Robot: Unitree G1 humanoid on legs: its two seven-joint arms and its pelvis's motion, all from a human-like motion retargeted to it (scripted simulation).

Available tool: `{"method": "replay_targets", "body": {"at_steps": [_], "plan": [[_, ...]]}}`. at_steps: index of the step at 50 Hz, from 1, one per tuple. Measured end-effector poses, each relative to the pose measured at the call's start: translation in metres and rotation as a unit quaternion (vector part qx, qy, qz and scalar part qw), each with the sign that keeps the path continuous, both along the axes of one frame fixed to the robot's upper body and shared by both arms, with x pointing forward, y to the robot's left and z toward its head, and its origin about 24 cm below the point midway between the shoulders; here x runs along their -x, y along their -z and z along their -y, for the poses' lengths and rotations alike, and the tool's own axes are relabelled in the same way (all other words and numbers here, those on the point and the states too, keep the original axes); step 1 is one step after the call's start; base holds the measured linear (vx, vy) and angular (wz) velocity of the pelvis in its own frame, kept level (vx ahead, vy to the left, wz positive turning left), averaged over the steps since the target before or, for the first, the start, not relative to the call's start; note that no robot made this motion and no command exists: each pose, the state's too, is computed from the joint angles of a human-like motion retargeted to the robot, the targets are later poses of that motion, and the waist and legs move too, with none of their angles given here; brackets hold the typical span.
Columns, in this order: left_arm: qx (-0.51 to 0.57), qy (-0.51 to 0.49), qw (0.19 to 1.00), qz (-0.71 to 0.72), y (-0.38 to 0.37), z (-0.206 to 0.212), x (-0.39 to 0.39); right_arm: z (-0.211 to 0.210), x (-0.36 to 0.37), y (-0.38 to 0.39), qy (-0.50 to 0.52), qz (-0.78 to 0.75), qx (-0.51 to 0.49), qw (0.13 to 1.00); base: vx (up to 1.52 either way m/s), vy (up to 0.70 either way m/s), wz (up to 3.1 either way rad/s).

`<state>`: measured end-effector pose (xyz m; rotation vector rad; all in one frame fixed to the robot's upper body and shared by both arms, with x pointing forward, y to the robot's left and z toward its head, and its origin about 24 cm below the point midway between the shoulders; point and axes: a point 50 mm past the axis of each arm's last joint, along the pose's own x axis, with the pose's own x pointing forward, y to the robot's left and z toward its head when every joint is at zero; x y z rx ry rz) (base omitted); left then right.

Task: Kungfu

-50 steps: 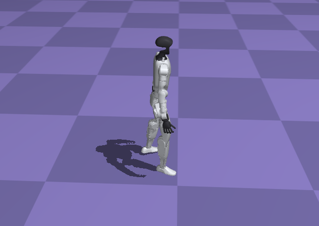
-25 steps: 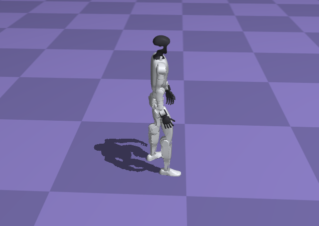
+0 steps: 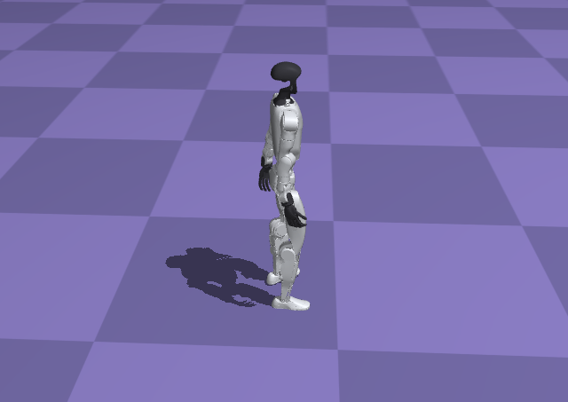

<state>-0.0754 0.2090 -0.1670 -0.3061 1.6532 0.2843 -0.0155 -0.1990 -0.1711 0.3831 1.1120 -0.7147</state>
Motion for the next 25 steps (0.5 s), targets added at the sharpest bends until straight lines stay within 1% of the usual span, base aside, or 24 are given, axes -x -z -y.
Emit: {"method": "replay_targets", "body": {"at_steps": [3, 7, 10, 12, 15, 19, 22, 25], "plan": [[-0.009, -0.040, 0.999, 0.022, 0.001, -0.001, -0.008, 0.011, -0.012, -0.003, 0.016, 0.026, 0.036, 0.999, -0.06, -0.10, 0.20], [-0.007, -0.119, 0.989, 0.093, 0.006, 0.000, -0.037, 0.020, -0.026, -0.005, 0.075, 0.078, 0.023, 0.994, -0.09, -0.12, 0.22], [0.006, -0.205, 0.963, 0.174, 0.008, 0.005, -0.069, 0.028, -0.035, -0.006, 0.133, 0.129, -0.002, 0.983, -0.12, -0.07, 0.24], [0.021, -0.284, 0.930, 0.230, 0.008, 0.008, -0.091, 0.033, -0.040, -0.007, 0.185, 0.163, -0.014, 0.969, -0.12, -0.04, 0.28], [0.048, -0.422, 0.851, 0.310, 0.004, 0.008, -0.123, 0.040, -0.047, -0.009, 0.277, 0.221, -0.027, 0.935, -0.12, -0.03, 0.24], [0.080, -0.586, 0.705, 0.391, -0.005, -0.001, -0.157, 0.048, -0.055, -0.012, 0.413, 0.299, -0.036, 0.860, -0.14, -0.03, 0.12], [0.087, -0.666, 0.603, 0.430, -0.012, -0.012, -0.173, 0.053, -0.059, -0.014, 0.506, 0.346, -0.035, 0.790, -0.16, -0.03, 0.12], [0.071, -0.718, 0.527, 0.449, -0.017, -0.027, -0.182, 0.058, -0.062, -0.016, 0.585, 0.383, -0.029, 0.715, -0.14, -0.02, 0.14]]}}
